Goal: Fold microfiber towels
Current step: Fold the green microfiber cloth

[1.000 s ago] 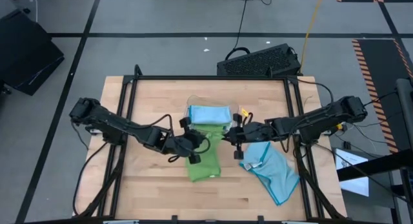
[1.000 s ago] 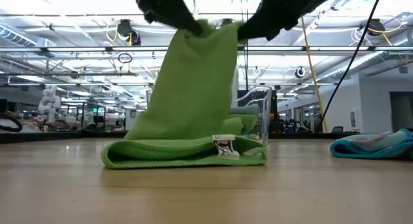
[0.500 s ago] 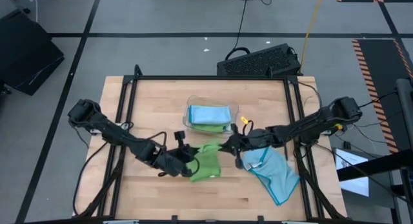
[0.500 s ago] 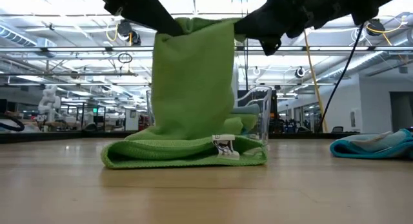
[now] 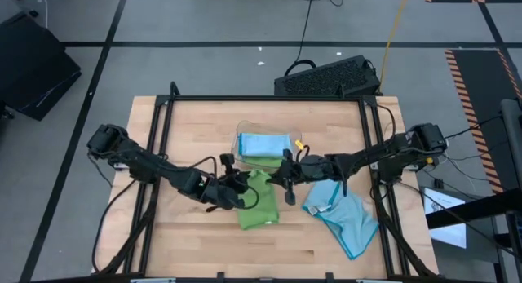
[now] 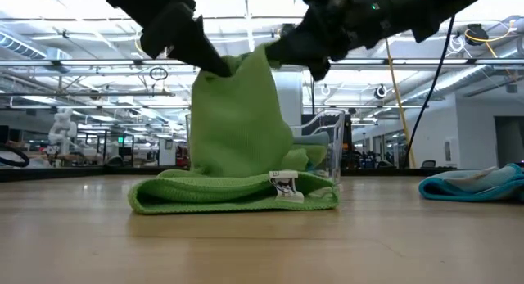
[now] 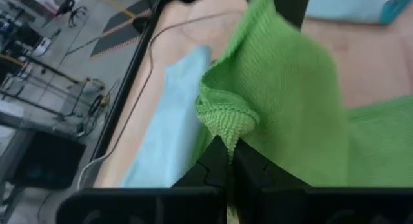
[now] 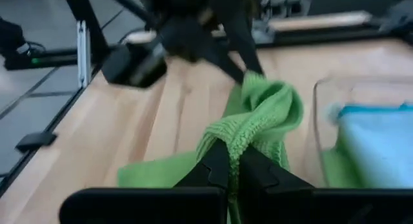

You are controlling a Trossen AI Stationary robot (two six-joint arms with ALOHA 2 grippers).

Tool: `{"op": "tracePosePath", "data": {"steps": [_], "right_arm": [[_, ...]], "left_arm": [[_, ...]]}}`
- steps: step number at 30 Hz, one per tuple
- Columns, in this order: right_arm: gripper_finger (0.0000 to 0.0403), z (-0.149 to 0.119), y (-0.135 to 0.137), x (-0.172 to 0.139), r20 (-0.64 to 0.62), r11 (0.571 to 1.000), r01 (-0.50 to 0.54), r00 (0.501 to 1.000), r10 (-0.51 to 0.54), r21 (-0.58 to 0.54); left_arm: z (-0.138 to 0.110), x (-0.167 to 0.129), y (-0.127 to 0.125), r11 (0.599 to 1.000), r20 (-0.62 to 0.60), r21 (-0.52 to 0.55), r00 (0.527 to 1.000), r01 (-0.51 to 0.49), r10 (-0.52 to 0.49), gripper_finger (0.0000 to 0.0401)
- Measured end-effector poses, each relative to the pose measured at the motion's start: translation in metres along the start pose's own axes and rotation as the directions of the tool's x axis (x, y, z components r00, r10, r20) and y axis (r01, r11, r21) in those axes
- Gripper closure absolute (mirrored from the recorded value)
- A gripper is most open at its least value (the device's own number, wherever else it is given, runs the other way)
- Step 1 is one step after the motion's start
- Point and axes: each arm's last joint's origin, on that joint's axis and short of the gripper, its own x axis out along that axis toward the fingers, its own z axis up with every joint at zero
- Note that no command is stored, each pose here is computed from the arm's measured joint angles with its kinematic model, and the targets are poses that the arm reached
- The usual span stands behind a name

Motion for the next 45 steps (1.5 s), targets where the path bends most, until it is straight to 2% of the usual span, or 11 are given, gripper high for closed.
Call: {"op": "tracePosePath", "data": {"steps": [4, 7, 11, 15, 17, 19, 23, 28, 32, 36, 45], "right_arm": [[0.0401, -0.007, 0.007, -0.001, -0.062, 0.998, -0.048, 0.997, 0.051, 0.041], [0.0401, -0.008, 0.015, -0.001, -0.071, 0.995, -0.09, 0.993, 0.092, 0.032], [0.0401, 0.005, 0.005, -0.001, 0.016, 0.998, -0.067, 0.998, 0.067, -0.001], [0.0401, 0.025, -0.008, 0.003, 0.057, 0.999, -0.024, 0.998, 0.025, -0.026], [0.0401, 0.028, -0.012, 0.004, 0.044, 0.999, -0.013, 0.999, 0.015, -0.035], [0.0401, 0.027, -0.012, 0.004, 0.024, 0.999, -0.027, 0.999, 0.028, -0.036], [0.0401, 0.021, -0.009, 0.004, -0.044, 0.996, -0.083, 0.996, 0.082, -0.02], [0.0401, 0.01, -0.004, 0.003, -0.15, 0.995, -0.096, 0.984, 0.093, -0.011], [0.0401, 0.004, 0.001, 0.001, -0.192, 0.984, -0.176, 0.965, 0.18, 0.039], [0.0401, -0.005, 0.006, 0.0, -0.221, 0.978, -0.199, 0.953, 0.206, 0.055], [0.0401, -0.033, 0.014, 0.021, -0.279, 0.974, -0.213, 0.933, 0.227, 0.079]], "left_arm": [[0.005, -0.011, -0.011, 0.999, 0.058, 0.016, 0.997, 0.04, -0.041, 0.0395], [0.01, -0.031, -0.016, 0.995, 0.11, 0.102, 0.994, -0.005, -0.006, 0.0392], [0.015, -0.044, 0.004, 0.99, 0.127, 0.116, 0.989, -0.085, 0.07, 0.0396], [0.016, -0.045, 0.03, 0.988, 0.1, 0.059, 0.986, -0.141, 0.135, 0.0393], [0.015, -0.044, 0.038, 0.989, 0.086, 0.031, 0.986, -0.146, 0.143, 0.039], [0.012, -0.042, 0.039, 0.994, 0.065, 0.031, 0.992, -0.106, 0.104, 0.0391], [0.006, -0.043, 0.031, 1.0, 0.035, -0.004, 0.999, 0.005, -0.005, 0.0396], [-0.003, -0.043, 0.008, 0.997, 0.029, -0.012, 0.997, 0.072, -0.072, 0.0394], [-0.006, -0.044, -0.01, 0.988, 0.056, -0.008, 0.986, 0.156, -0.155, 0.0395], [-0.01, -0.039, -0.026, 0.983, 0.085, -0.012, 0.98, 0.184, -0.182, 0.0388], [-0.023, -0.026, -0.05, 0.975, 0.021, -0.006, 0.975, 0.222, -0.222, 0.0387]]}}
